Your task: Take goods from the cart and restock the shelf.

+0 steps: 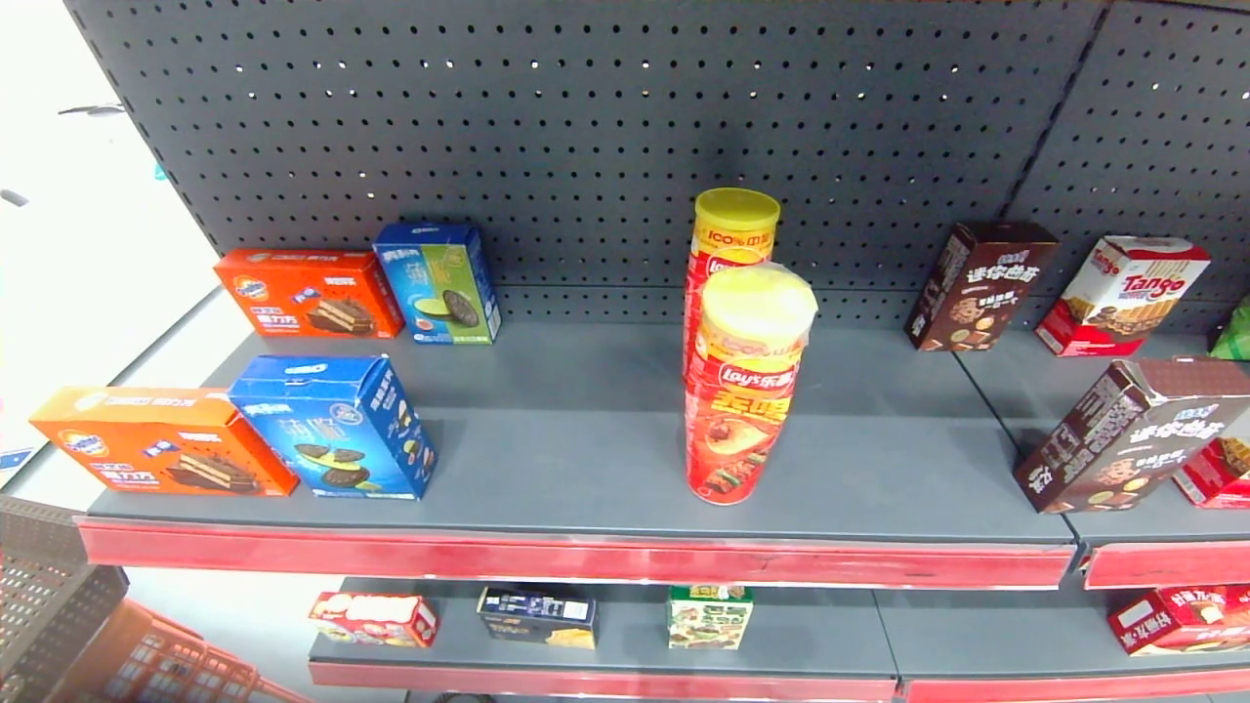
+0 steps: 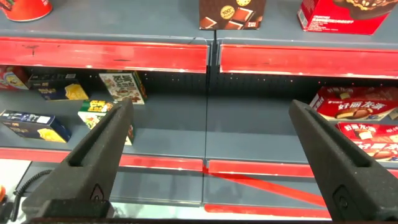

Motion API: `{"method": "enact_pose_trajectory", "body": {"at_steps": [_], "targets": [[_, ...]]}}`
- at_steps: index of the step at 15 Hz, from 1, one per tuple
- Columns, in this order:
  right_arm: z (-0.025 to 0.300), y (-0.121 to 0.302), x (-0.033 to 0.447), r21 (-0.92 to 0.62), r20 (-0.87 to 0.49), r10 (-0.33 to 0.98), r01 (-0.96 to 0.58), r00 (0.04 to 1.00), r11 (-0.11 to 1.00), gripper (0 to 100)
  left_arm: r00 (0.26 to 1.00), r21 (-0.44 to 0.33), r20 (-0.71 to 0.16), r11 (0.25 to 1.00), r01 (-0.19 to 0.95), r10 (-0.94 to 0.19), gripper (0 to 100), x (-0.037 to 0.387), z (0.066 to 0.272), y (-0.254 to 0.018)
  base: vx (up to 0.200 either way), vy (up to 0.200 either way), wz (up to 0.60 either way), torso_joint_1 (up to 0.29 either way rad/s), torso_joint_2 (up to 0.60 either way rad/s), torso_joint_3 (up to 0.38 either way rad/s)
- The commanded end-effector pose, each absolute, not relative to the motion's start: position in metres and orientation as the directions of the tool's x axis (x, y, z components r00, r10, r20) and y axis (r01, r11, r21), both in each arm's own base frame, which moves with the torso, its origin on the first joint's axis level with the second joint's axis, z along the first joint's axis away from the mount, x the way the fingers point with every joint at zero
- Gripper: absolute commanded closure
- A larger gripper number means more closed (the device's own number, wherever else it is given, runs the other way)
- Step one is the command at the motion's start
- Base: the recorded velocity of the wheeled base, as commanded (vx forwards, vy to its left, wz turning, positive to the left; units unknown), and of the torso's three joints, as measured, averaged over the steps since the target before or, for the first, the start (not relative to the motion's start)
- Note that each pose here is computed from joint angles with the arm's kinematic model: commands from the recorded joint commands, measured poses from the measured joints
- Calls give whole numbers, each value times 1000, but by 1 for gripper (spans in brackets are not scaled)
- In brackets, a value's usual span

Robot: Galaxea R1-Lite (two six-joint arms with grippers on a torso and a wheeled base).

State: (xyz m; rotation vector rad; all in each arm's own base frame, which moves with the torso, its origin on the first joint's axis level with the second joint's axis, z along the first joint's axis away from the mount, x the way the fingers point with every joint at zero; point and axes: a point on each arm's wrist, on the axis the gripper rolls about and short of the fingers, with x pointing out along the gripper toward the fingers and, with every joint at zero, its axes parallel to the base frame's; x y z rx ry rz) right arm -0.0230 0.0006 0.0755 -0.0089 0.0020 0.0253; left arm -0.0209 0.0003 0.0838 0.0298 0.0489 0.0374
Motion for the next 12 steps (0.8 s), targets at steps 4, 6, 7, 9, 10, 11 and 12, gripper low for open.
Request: {"method": "enact_pose_trajectory", "body": {"at_steps": [4, 6, 7, 9, 10, 11, 12], "targets": [[75, 1, -23, -9, -3, 26, -26, 1000, 1000, 0, 988, 68, -41, 986, 154, -151, 0, -22, 83, -2, 0, 0, 0, 0, 0, 0], [75, 1, -23, -9, -3, 26, -26, 1000, 1000, 0, 990, 84, -41, 987, 135, -132, 0, -22, 83, -2, 0, 0, 0, 0, 0, 0], [75, 1, -23, -9, -3, 26, -26, 1000, 1000, 0, 999, 77, -15, 996, -45, 46, 0, -24, 82, 1, 0, 0, 0, 0, 0, 0], [75, 1, -23, -9, -3, 25, -25, 1000, 1000, 0, 998, 84, 5, 994, -65, 64, 0, -24, 82, 1, 0, 0, 0, 0, 0, 0], [75, 1, -23, -9, -3, 25, -25, 1000, 1000, 0, 998, 82, 14, 995, -61, 60, 0, -25, 82, 1, 0, 0, 0, 0, 0, 0], [75, 1, -23, -9, -3, 26, -26, 1000, 1000, 0, 998, 28, 17, 998, -57, 57, 0, -25, 82, 1, 0, 0, 0, 0, 0, 0], [75, 1, -23, -9, -3, 26, -26, 1000, 1000, 0, 998, -18, 17, 998, -55, 55, 0, -25, 83, 1, 0, 0, 0, 0, 0, 0]]}}
